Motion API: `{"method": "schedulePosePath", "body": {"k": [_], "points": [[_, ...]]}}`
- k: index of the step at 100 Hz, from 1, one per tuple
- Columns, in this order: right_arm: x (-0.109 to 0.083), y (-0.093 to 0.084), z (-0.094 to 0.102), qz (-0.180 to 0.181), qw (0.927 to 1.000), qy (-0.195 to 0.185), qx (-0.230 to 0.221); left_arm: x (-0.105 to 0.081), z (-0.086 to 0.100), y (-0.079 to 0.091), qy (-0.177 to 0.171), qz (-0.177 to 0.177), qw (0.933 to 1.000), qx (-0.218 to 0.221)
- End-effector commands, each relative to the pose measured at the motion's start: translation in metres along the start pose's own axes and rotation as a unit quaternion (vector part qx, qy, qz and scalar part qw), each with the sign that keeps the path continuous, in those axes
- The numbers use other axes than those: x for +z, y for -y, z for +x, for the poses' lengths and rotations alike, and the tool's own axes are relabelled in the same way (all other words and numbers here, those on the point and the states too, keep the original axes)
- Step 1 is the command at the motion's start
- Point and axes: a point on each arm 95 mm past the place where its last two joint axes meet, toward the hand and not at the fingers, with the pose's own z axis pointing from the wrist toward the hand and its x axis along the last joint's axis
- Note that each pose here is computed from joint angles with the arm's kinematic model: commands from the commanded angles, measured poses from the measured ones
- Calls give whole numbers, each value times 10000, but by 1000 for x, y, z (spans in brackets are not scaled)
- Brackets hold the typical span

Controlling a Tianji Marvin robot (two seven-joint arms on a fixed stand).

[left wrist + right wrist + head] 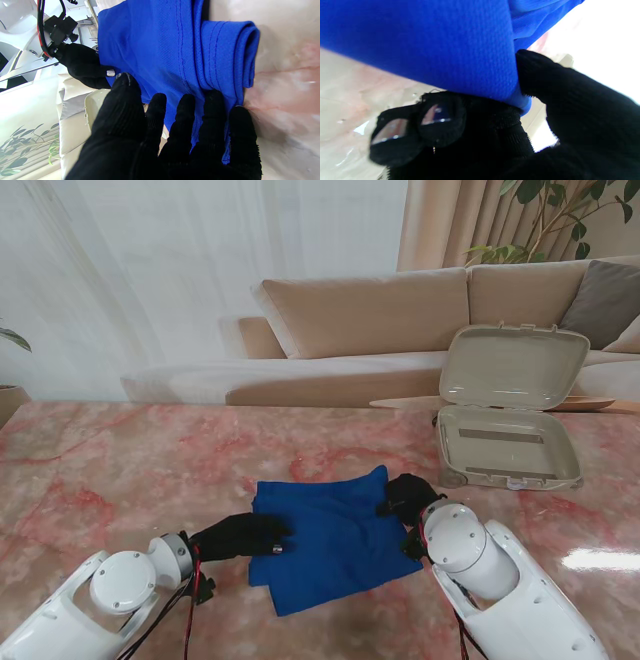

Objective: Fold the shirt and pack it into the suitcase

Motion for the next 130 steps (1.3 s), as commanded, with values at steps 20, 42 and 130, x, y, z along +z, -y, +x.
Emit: {"method": "schedulePosePath", "body": {"k": [20, 42, 130], "points": [[-6, 4, 19, 101, 9993, -262, 254, 8, -4, -7, 27, -105, 9999, -132], [-13, 8, 35, 157, 9977, -510, 412, 12, -3, -6, -5, -93, 9998, -181], [-23, 51, 76, 825, 9886, -1122, 573, 20, -2, -11, -73, -117, 9994, -313]]}}
